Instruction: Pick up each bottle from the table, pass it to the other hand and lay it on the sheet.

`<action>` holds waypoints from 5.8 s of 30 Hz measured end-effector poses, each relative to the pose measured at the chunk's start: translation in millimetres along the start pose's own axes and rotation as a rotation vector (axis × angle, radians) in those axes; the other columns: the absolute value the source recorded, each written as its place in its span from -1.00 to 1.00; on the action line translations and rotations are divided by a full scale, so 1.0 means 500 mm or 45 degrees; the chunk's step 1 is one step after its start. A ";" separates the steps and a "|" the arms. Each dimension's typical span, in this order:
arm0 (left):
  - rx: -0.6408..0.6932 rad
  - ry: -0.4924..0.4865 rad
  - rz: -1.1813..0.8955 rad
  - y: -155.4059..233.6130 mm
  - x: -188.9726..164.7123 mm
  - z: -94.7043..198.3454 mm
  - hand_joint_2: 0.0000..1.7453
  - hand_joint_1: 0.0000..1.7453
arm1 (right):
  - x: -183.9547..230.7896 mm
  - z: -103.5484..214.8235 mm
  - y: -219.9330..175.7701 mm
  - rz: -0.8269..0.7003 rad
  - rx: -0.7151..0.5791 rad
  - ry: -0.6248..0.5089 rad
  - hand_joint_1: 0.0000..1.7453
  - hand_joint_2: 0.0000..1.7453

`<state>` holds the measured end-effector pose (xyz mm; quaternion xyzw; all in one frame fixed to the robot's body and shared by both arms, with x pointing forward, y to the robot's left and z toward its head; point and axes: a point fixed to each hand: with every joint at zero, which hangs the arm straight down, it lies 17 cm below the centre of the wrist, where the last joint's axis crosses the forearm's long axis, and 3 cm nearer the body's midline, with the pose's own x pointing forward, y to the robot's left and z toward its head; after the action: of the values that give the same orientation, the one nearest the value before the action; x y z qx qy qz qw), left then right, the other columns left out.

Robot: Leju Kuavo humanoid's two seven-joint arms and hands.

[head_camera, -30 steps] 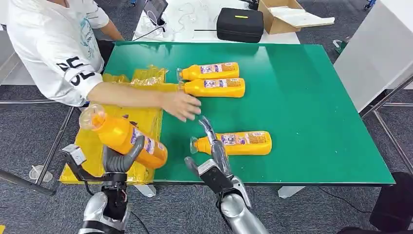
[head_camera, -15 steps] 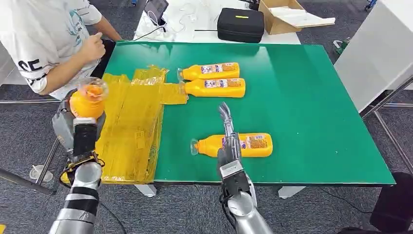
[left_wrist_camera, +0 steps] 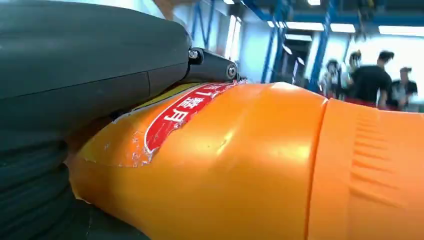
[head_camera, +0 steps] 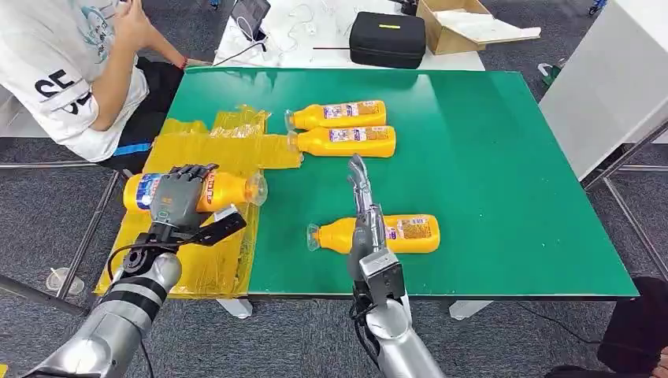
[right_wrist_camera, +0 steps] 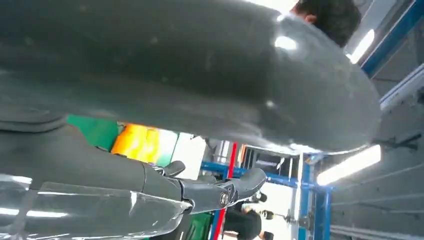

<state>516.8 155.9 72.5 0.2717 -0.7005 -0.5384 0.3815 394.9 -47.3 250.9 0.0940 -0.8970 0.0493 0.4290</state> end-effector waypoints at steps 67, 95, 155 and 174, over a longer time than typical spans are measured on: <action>0.437 0.013 1.378 0.094 0.050 0.043 1.00 -1.00 | -0.140 0.043 0.050 0.164 0.116 0.285 -1.00 1.00; 1.011 0.241 1.253 0.195 0.010 0.178 1.00 -1.00 | -0.368 0.181 -0.322 1.059 0.631 0.845 -1.00 1.00; 0.834 0.245 1.525 0.093 0.063 0.099 1.00 -1.00 | -0.421 0.181 -0.349 0.997 0.901 0.967 1.00 1.00; 0.561 -0.113 2.242 0.110 0.248 0.071 1.00 -1.00 | -0.111 0.036 -0.251 0.769 -0.044 0.127 1.00 1.00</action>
<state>419.6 91.9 150.8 -0.3161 -0.7560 0.0838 0.5671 441.6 -165.9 197.6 -0.1868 -0.8629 0.1639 0.4400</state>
